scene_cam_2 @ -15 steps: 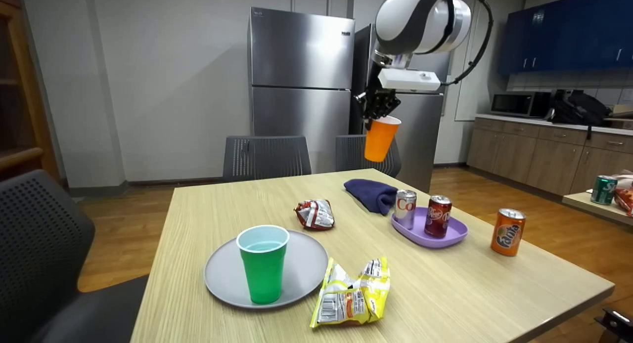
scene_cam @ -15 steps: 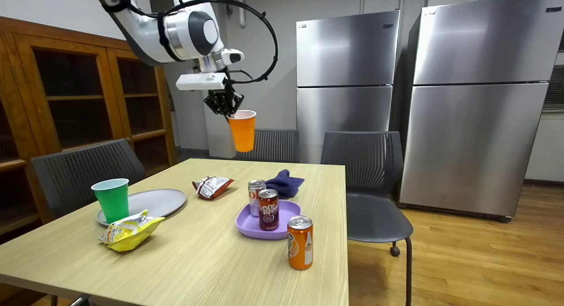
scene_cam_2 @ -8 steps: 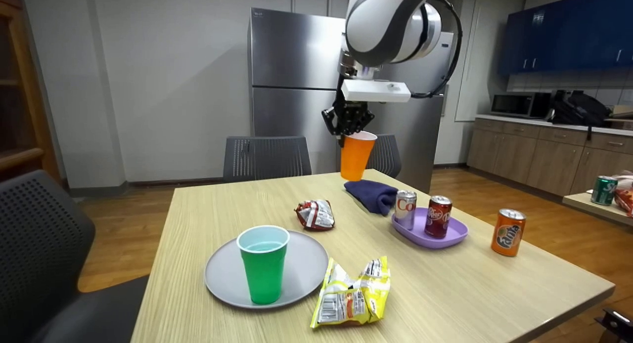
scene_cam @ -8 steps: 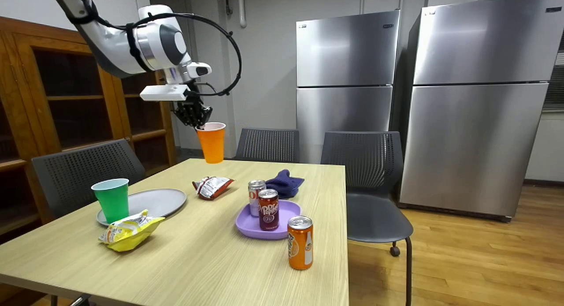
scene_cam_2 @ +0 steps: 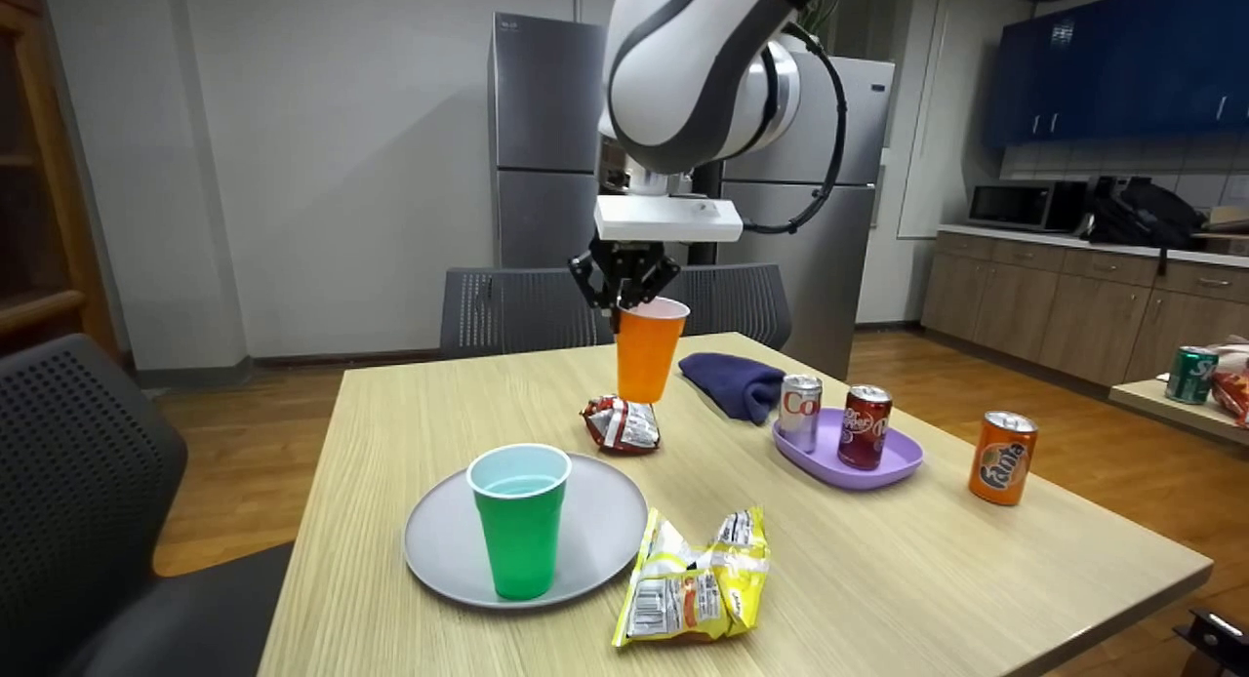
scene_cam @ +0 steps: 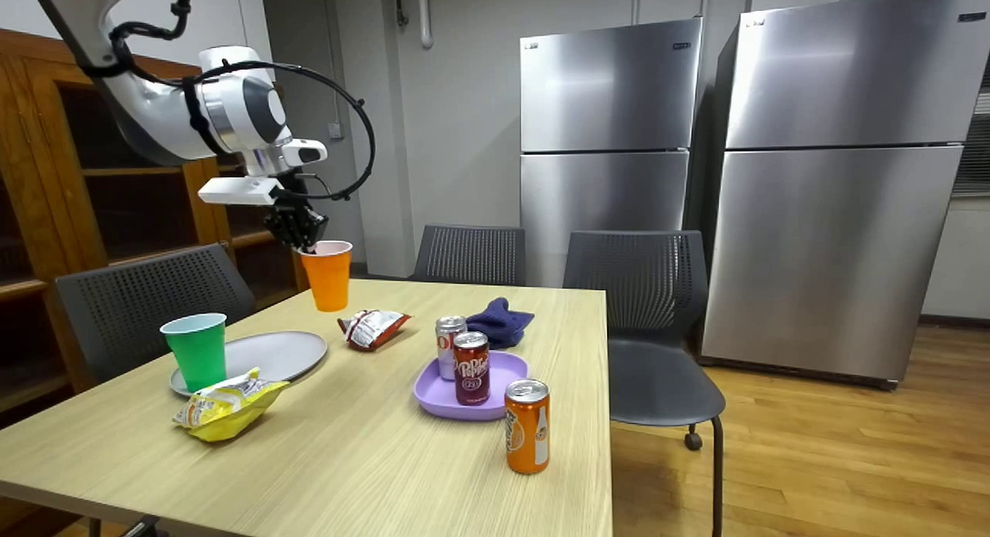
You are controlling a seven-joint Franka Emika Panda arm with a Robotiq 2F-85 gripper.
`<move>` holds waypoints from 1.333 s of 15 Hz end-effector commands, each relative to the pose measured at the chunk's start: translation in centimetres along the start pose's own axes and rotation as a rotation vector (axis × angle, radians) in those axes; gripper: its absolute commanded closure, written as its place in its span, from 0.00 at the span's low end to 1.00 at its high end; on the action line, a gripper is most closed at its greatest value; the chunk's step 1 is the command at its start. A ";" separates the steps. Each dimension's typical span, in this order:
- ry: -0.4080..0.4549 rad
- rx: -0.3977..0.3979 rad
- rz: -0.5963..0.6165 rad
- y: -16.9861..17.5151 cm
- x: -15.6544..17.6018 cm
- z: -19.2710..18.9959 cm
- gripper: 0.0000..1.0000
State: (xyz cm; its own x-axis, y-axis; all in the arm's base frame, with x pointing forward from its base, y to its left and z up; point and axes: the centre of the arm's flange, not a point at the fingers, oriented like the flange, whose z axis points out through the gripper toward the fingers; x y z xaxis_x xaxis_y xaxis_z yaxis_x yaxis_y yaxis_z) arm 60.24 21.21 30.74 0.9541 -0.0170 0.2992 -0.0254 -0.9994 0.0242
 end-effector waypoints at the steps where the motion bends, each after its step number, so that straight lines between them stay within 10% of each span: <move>1: -0.005 -0.025 -0.013 -4.3 1.2 0.6 0.99; 20: -0.075 -0.041 -0.034 -13.9 -0.1 5.4 0.99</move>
State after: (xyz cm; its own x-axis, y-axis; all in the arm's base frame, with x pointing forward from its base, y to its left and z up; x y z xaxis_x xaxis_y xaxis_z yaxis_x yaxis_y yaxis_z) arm 61.00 33.66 24.95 0.9716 0.0351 0.2341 0.0216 -0.9980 0.0600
